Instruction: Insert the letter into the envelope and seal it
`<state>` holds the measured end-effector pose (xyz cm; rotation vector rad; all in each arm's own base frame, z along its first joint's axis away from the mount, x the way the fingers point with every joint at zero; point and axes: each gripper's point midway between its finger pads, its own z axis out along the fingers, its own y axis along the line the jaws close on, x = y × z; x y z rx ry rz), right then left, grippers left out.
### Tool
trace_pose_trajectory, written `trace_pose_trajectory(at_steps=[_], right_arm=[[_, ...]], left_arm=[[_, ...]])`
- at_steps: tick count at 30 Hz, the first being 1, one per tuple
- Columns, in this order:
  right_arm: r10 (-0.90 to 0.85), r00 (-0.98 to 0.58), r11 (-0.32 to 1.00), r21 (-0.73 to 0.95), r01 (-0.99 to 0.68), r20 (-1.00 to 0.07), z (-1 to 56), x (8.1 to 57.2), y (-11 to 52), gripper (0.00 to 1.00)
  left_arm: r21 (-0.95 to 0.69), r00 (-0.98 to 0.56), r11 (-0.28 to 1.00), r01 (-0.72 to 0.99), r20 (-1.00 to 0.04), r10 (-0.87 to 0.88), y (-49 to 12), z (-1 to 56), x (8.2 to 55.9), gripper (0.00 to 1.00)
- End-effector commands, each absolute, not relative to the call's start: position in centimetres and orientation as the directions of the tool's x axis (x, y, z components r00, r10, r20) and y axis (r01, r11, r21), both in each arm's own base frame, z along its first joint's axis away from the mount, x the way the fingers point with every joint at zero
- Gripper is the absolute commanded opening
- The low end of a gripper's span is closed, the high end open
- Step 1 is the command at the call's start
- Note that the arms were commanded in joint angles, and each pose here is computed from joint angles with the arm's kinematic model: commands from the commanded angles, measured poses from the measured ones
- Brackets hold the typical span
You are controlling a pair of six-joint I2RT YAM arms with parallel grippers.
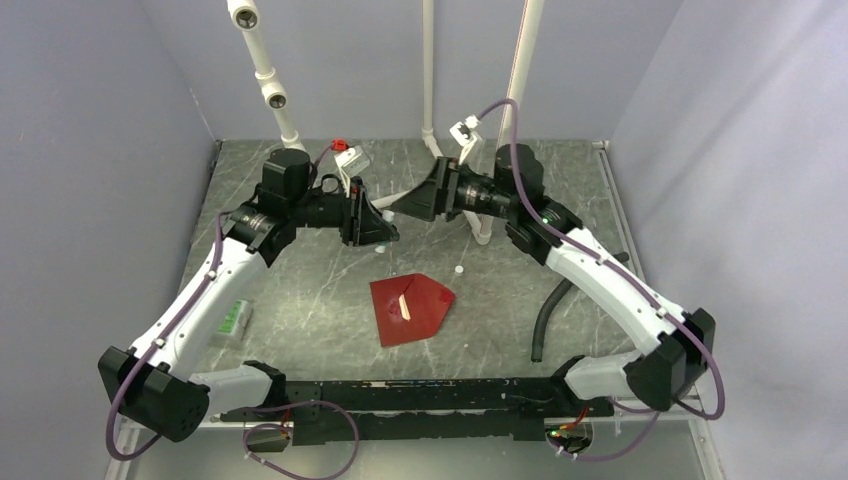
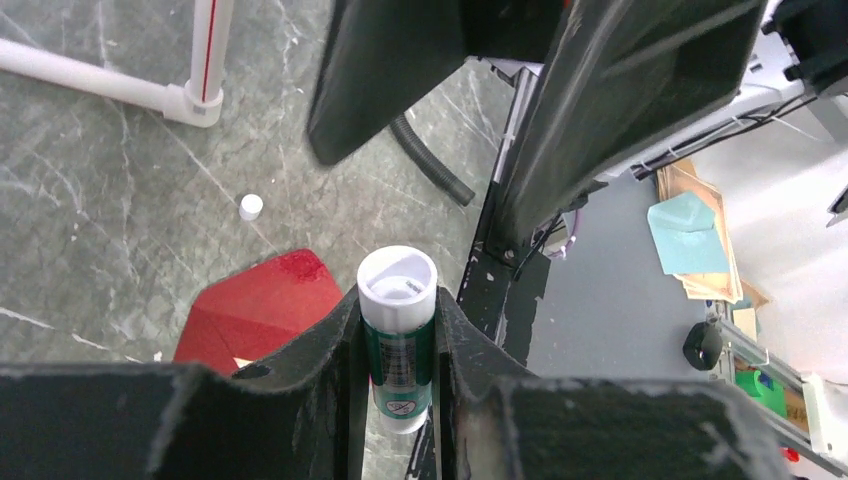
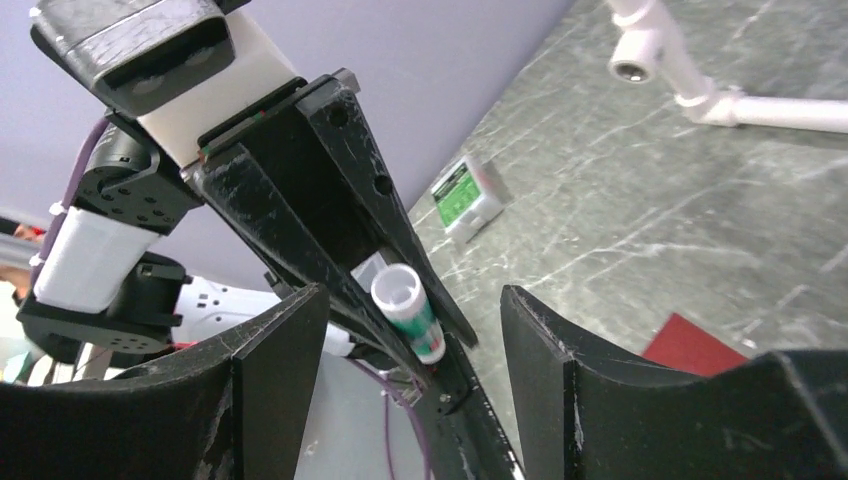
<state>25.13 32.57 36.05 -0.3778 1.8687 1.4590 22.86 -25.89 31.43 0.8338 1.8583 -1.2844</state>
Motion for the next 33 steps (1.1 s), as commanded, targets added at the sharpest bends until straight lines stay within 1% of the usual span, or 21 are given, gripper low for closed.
trace_pose_trajectory(at_steps=[1, 5, 9, 10, 15, 17, 19, 22, 24, 27, 29, 31, 33], right_arm=[[0.181, -0.683, 0.297, 0.702, -0.648, -0.707, 38.4, 24.8, 35.1, 0.68], [0.174, -0.705, 0.38, 0.707, -0.597, -0.688, 36.9, 25.6, 35.4, 0.64], [0.145, -0.729, 0.349, 0.724, -0.595, -0.669, 36.7, 24.9, 35.9, 0.49], [0.131, -0.736, 0.343, 0.727, -0.594, -0.664, 36.5, 24.7, 36.1, 0.47], [0.079, -0.753, 0.341, 0.728, -0.595, -0.653, 35.7, 23.8, 36.4, 0.47], [0.066, -0.756, 0.351, 0.724, -0.594, -0.651, 35.4, 23.8, 36.4, 0.45], [0.057, -0.758, 0.355, 0.723, -0.593, -0.65, 35.3, 23.7, 36.4, 0.38], [0.107, -0.738, 0.382, 0.713, -0.588, -0.666, 35.7, 24.4, 35.9, 0.17], [0.156, -0.716, 0.417, 0.702, -0.577, -0.681, 36.2, 25.1, 35.2, 0.07], [0.219, -0.689, 0.452, 0.698, -0.556, -0.691, 37.0, 25.7, 34.3, 0.01], [0.235, -0.682, 0.453, 0.699, -0.553, -0.692, 37.3, 25.7, 34.0, 0.0], [0.225, -0.694, 0.454, 0.704, -0.546, -0.684, 37.1, 25.6, 34.0, 0.0], [0.222, -0.703, 0.448, 0.711, -0.542, -0.676, 37.0, 25.4, 34.1, 0.0]], left_arm=[[-0.387, -0.417, 0.213, 0.897, -0.901, 0.122, -25.9, 34.0, 21.9, 0.02], [-0.376, -0.408, 0.222, 0.9, -0.905, 0.121, -25.8, 34.0, 22.0, 0.03], [-0.39, -0.419, 0.231, 0.891, -0.903, 0.096, -25.8, 34.1, 21.9, 0.02], [-0.389, -0.418, 0.243, 0.889, -0.904, 0.084, -25.8, 34.1, 22.1, 0.02], [-0.39, -0.418, 0.266, 0.881, -0.907, 0.056, -25.8, 34.5, 22.6, 0.03], [-0.396, -0.425, 0.275, 0.876, -0.904, 0.051, -25.8, 34.5, 22.8, 0.02], [-0.404, -0.432, 0.283, 0.87, -0.901, 0.044, -25.8, 34.6, 22.9, 0.02], [-0.44, -0.47, 0.305, 0.845, -0.882, 0.031, -25.8, 34.7, 23.1, 0.03], [-0.471, -0.51, 0.348, 0.811, -0.86, 0.025, -25.5, 34.5, 23.5, 0.1], [-0.495, -0.54, 0.378, 0.783, -0.842, 0.016, -25.3, 34.1, 23.7, 0.29], [-0.505, -0.551, 0.385, 0.773, -0.835, 0.01, -25.3, 33.7, 23.7, 0.39], [-0.514, -0.559, 0.387, 0.766, -0.829, 0.004, -25.3, 33.4, 23.7, 0.47], [-0.522, -0.566, 0.386, 0.761, -0.824, 0.002, -25.3, 33.1, 23.7, 0.48]])
